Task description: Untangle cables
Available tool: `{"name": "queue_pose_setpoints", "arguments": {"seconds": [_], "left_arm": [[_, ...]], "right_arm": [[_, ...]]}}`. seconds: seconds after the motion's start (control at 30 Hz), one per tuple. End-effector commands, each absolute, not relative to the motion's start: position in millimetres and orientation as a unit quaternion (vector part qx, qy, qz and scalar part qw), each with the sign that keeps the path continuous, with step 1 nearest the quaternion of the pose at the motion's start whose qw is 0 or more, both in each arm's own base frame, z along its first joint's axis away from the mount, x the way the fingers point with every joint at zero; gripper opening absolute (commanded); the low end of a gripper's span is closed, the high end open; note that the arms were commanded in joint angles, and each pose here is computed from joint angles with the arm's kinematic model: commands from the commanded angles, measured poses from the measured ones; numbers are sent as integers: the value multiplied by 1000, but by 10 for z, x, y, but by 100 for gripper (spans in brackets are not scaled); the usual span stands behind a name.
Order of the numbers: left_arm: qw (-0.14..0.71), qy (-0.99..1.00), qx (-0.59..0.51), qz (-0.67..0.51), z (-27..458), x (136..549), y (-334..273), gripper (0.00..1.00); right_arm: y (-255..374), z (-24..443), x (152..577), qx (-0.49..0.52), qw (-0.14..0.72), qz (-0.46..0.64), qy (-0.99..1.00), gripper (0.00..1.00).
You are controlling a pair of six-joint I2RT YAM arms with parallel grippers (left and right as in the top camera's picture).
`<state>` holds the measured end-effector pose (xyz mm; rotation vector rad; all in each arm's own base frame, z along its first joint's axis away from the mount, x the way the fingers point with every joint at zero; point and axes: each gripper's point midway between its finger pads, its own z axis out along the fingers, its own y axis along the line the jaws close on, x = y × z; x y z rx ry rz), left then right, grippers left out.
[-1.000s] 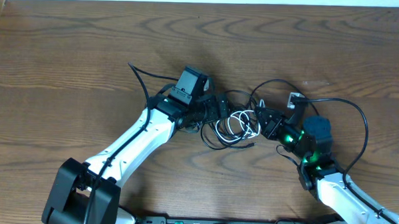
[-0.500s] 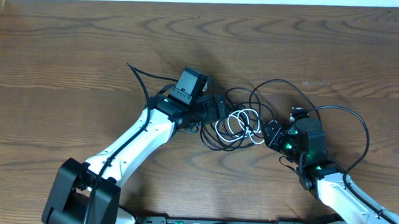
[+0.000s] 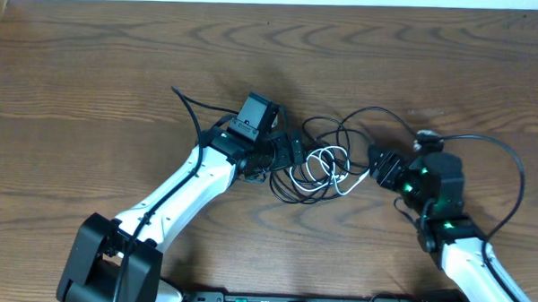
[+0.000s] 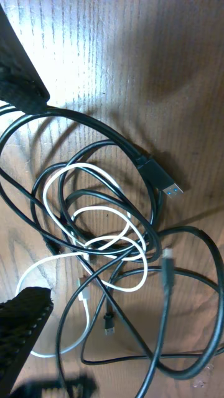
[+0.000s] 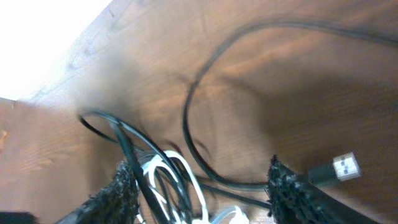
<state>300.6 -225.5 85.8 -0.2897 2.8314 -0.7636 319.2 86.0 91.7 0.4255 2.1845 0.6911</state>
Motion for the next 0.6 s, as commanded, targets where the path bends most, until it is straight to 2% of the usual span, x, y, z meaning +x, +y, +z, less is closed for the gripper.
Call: {"name": "queue_pose_setpoints", "arguments": {"seconds": [0.0,0.1,0.23,0.57], "left_arm": [[97,959,-96,-248,813,3004,-2232,95],[100,960,-98,-244,809,3017,-2216,95],[115,962,-109,-220,779,3076,-2105,95],[108,956,-178,-205,739,3209,-1727,95]], "right_arm": [[785,1454,3322,155,452,277,834,69],[829,1665,3260,146,456,289,829,70],[1135,1877,3082,86,439,360,819,70],[1605,1836,2811,12,390,406,827,68]]}}
